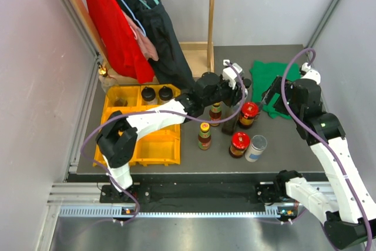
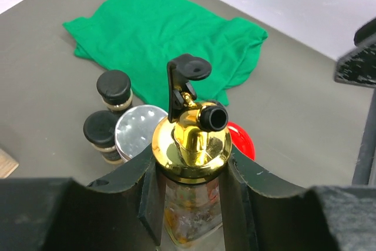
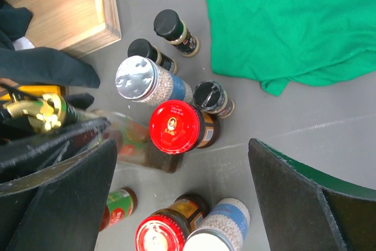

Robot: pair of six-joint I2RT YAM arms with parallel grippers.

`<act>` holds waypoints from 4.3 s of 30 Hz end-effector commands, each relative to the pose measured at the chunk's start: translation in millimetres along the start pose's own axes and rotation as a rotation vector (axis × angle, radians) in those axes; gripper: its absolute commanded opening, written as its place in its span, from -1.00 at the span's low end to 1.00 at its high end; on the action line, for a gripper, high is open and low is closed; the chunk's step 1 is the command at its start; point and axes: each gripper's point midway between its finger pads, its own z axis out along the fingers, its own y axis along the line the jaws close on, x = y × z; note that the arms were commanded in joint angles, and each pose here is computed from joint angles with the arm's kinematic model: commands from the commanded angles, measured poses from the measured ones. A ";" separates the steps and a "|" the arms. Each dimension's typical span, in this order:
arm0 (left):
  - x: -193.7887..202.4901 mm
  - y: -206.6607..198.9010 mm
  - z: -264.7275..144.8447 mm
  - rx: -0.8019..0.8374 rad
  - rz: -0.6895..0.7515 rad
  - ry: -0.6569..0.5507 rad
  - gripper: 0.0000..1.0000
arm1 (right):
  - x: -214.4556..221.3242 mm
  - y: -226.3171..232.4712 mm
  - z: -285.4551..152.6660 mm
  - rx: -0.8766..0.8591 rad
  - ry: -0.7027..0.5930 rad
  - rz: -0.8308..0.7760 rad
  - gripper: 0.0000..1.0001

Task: Organize the condiment bottles
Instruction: Pick up the bottle from the center of the board, then place the bottle in the storage box.

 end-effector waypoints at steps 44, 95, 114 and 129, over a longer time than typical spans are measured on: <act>-234.1 79.5 -311.7 -0.977 0.003 -0.611 -1.00 | -7.7 9.9 1.9 -0.045 -0.020 0.044 0.84; -81.0 294.3 -432.3 -1.854 -0.287 -0.591 -1.00 | -3.2 13.0 21.6 -0.036 0.005 0.026 0.84; -34.1 313.7 -409.7 -1.876 -0.326 -0.498 -1.00 | -0.1 11.2 22.8 -0.027 0.015 0.027 0.84; -2.5 320.7 -381.7 -1.819 -0.406 -0.400 -0.08 | 2.0 9.7 21.7 -0.026 0.015 0.028 0.84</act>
